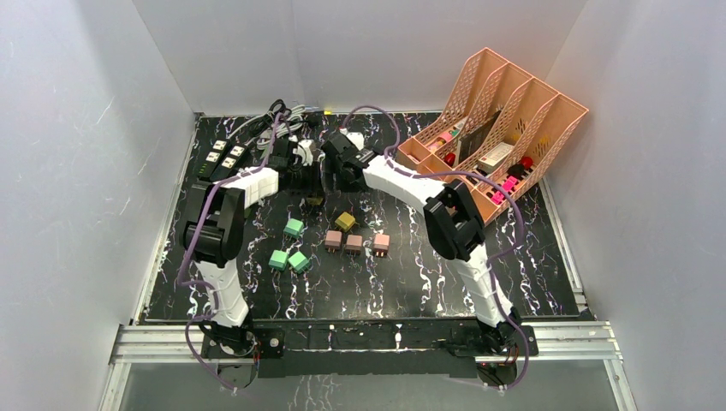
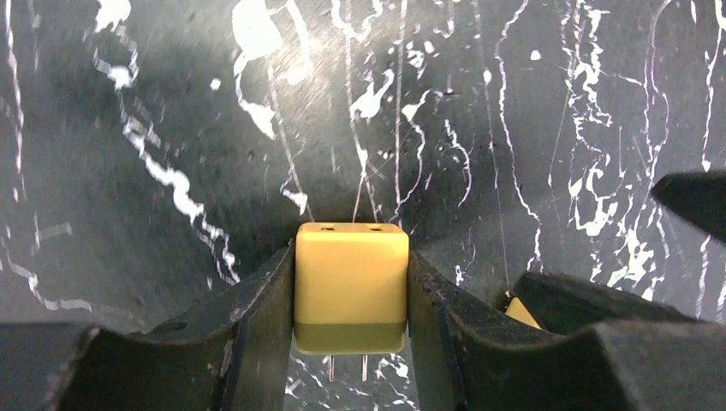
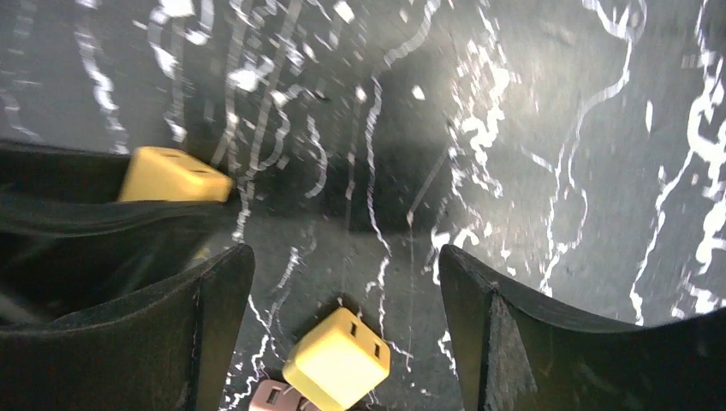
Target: Pull the plug off the socket
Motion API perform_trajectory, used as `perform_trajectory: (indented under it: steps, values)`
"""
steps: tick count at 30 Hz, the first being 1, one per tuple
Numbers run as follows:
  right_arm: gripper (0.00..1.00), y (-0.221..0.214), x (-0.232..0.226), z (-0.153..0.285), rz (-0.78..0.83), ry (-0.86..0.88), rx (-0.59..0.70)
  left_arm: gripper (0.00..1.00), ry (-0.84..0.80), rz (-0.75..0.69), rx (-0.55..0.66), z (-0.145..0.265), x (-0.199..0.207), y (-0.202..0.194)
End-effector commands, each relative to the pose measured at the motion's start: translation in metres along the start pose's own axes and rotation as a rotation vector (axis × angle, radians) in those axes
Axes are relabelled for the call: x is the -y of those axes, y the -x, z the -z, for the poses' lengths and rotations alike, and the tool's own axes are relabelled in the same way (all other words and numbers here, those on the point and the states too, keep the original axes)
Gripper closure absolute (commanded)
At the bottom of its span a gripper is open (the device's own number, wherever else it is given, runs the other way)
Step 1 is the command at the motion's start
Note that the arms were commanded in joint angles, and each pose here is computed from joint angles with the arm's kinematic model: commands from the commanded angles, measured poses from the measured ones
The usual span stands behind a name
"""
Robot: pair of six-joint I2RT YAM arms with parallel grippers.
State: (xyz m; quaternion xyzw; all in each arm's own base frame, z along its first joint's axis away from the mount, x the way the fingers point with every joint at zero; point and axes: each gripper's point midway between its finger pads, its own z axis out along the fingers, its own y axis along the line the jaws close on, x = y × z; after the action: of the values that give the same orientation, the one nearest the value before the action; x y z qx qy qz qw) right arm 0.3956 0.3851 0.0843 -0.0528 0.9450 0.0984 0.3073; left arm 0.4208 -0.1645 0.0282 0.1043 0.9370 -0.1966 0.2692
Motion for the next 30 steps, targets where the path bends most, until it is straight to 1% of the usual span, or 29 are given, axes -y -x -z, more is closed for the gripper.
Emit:
perform_trajectory:
  steps: [1, 3, 6, 9, 11, 14, 16, 18, 19, 20, 21, 23, 24, 25, 30]
  values:
    - [0.13, -0.012, 0.015, 0.022, -0.147, -0.125, -0.087, 0.98, 0.139, 0.28, -0.017, 0.016, -0.008, -0.021]
    - [0.12, -0.015, 0.018, 0.026, -0.191, -0.142, -0.108, 1.0, 0.15, 0.317, -0.004, 0.021, -0.008, -0.023]
    - [0.12, -0.023, 0.018, 0.034, -0.242, -0.142, -0.15, 1.0, 0.156, 0.328, 0.027, 0.03, -0.006, -0.022]
    - [0.11, -0.037, 0.011, 0.038, -0.286, -0.113, -0.223, 0.97, 0.153, 0.331, 0.049, 0.039, -0.004, -0.021]
    - [0.12, -0.05, 0.008, 0.036, -0.319, -0.117, -0.294, 0.89, 0.142, 0.345, 0.063, 0.045, 0.0, -0.021]
    - [0.12, -0.065, 0.006, 0.03, -0.331, -0.148, -0.378, 0.72, 0.114, 0.356, 0.096, 0.054, 0.006, -0.019]
    - [0.13, -0.07, 0.003, 0.027, -0.341, -0.152, -0.401, 0.66, 0.1, 0.35, 0.103, 0.057, 0.01, -0.017]
    - [0.14, -0.071, 0.003, 0.026, -0.353, -0.15, -0.397, 0.6, 0.097, 0.34, 0.11, 0.059, 0.011, -0.013]
    - [0.14, -0.071, 0.003, 0.025, -0.356, -0.147, -0.39, 0.46, 0.097, 0.336, 0.113, 0.061, 0.011, -0.012]
    - [0.15, -0.07, 0.003, 0.025, -0.36, -0.144, -0.378, 0.4, 0.1, 0.333, 0.115, 0.062, 0.011, -0.01]
    - [0.15, -0.07, 0.005, 0.024, -0.363, -0.147, -0.37, 0.38, 0.1, 0.331, 0.116, 0.063, 0.012, -0.009]
    - [0.15, -0.072, 0.006, 0.021, -0.364, -0.155, -0.371, 0.2, 0.099, 0.329, 0.123, 0.066, 0.012, -0.007]
    - [0.15, -0.074, 0.006, 0.02, -0.364, -0.157, -0.379, 0.09, 0.096, 0.325, 0.125, 0.067, 0.013, -0.006]
    - [0.15, -0.077, 0.006, 0.019, -0.364, -0.157, -0.39, 0.04, 0.093, 0.321, 0.122, 0.067, 0.014, -0.006]
    - [0.18, -0.084, 0.006, 0.012, -0.359, -0.156, -0.411, 0.02, 0.111, 0.309, 0.134, 0.073, 0.011, -0.002]
